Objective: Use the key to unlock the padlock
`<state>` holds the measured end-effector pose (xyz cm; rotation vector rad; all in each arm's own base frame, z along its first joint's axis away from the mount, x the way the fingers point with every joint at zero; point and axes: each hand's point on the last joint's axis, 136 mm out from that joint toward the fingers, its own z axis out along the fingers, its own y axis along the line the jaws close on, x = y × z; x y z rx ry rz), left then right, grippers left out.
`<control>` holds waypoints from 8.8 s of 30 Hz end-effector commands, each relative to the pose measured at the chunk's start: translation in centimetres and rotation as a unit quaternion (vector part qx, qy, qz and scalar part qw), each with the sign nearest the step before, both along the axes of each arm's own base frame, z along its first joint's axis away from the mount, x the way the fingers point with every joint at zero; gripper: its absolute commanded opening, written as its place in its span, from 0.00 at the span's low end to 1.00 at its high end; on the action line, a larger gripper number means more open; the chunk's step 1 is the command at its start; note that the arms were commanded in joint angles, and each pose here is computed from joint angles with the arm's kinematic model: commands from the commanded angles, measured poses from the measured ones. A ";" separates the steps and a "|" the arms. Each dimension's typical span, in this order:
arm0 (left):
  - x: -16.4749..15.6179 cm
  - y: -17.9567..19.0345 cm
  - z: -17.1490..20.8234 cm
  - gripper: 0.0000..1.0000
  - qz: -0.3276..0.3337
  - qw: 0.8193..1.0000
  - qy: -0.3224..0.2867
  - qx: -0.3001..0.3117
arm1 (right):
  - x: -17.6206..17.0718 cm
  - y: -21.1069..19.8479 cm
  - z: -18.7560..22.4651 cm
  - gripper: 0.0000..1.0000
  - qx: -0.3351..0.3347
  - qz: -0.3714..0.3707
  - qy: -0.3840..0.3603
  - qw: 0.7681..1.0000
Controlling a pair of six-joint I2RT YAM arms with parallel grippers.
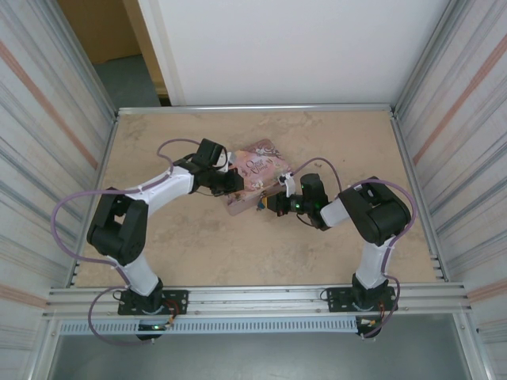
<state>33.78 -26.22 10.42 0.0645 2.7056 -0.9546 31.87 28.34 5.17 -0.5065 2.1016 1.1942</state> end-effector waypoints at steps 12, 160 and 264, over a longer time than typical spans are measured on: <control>-2.6 0.6 -2.1 0.11 -0.001 0.999 0.034 0.029 | 0.7 -1.2 2.1 0.00 0.049 -0.063 0.010 0.997; -10.8 21.5 4.9 0.79 0.250 0.932 -0.243 0.101 | -17.2 -10.3 5.1 0.00 -0.347 -0.061 0.265 0.898; -10.4 29.8 11.5 0.99 0.363 0.824 -0.330 0.283 | -4.8 -23.0 13.8 0.99 -0.230 -0.390 -0.099 0.886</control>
